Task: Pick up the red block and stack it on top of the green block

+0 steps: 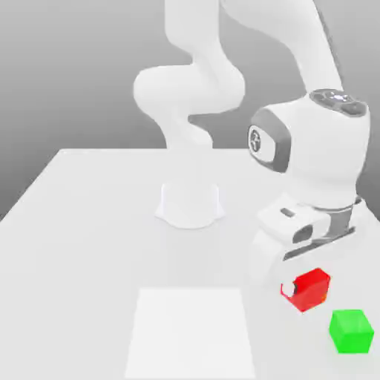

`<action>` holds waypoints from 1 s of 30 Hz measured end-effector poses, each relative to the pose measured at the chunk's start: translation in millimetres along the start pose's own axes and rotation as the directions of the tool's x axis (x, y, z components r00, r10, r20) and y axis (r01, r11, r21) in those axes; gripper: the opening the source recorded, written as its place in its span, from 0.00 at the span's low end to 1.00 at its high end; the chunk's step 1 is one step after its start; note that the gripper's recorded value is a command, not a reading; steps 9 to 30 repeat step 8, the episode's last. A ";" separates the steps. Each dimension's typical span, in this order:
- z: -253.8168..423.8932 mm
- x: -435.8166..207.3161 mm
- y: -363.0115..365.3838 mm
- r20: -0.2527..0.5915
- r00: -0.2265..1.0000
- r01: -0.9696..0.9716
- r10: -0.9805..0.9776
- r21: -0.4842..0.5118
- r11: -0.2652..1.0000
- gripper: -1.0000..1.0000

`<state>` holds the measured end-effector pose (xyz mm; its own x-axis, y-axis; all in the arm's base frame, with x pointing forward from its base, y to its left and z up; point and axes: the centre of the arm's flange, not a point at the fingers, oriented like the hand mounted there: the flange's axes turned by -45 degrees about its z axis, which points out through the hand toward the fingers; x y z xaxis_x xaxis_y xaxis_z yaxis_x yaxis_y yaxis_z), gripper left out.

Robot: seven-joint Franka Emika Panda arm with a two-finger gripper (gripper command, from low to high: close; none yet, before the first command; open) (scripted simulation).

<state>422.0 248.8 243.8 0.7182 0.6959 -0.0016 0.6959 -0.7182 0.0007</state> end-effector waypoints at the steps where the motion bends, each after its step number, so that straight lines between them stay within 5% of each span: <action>1: 5.8 7.6 -9.6 -0.001 0.999 0.041 -0.041 0.001 0.999 0.00; 4: 41.4 14.6 -18.3 -0.002 0.997 0.077 -0.077 0.001 0.997 0.00; 5: 54.0 14.6 -19.3 -0.002 0.997 0.080 -0.080 0.001 0.997 1.00; 30: 54.0 14.6 -19.3 -0.002 0.997 0.080 -0.080 0.001 0.997 1.00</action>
